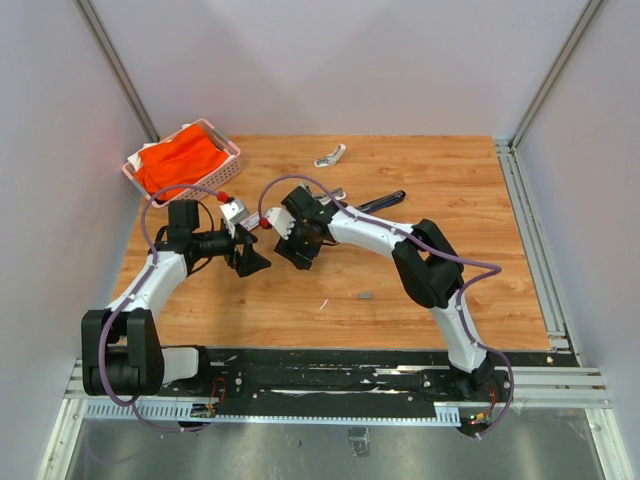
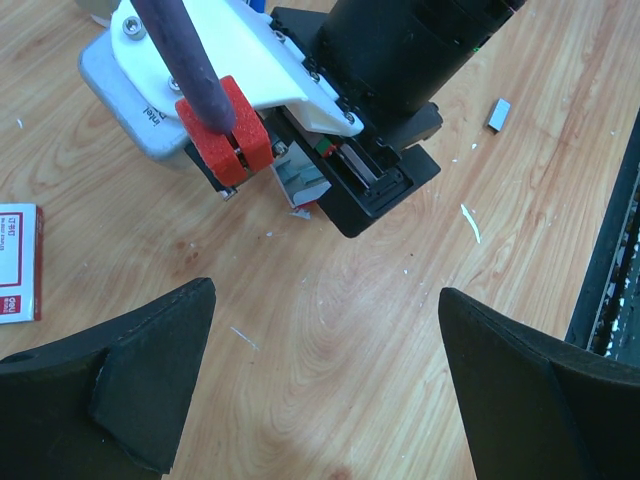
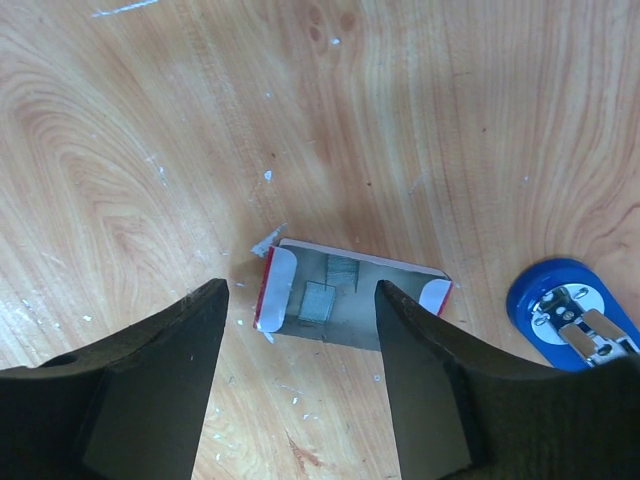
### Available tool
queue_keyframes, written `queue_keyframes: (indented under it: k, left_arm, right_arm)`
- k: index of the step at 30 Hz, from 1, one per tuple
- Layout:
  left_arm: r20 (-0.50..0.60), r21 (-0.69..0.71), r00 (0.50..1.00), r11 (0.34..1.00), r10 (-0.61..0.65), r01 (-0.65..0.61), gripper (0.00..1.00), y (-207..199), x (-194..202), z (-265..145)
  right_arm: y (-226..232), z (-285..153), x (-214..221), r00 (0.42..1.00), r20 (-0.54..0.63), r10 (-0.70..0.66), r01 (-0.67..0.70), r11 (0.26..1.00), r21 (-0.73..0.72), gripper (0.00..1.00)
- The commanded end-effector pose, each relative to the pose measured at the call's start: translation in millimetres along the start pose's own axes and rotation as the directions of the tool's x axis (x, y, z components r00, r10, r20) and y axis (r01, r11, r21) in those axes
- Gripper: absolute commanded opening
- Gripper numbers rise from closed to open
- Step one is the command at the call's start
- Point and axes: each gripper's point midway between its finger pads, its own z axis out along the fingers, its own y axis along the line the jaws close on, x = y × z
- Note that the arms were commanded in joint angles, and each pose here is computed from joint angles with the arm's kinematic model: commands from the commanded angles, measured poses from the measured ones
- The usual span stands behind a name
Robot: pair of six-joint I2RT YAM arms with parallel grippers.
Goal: Unload the staples from the stapler
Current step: Adjust the staple in the staple box.
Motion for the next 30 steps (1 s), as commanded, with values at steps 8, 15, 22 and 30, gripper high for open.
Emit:
queue_keyframes:
  k: [8, 15, 22, 30]
  left_arm:
    - [0.013, 0.007, 1.000, 1.000, 0.018, -0.019, 0.98, -1, -2, -3]
    - [0.013, 0.008, 1.000, 1.000, 0.019, -0.019, 0.98, -1, -2, -3]
    - [0.013, 0.009, 1.000, 1.000, 0.017, -0.017, 0.98, -2, -1, -3]
    - [0.013, 0.010, 1.000, 1.000, 0.018, -0.018, 0.98, -2, -1, -3]
  right_arm:
    - [9, 3, 7, 0.999, -0.037, 0.001, -0.002, 1.000, -0.007, 0.61]
    - [9, 9, 8, 0.999, -0.043, 0.002, -0.003, 1.000, -0.015, 0.60]
    - [10, 11, 14, 0.998, -0.058, 0.007, -0.008, 1.000, -0.015, 0.58]
    - [10, 10, 11, 0.999, -0.052, 0.008, -0.009, 1.000, -0.015, 0.51]
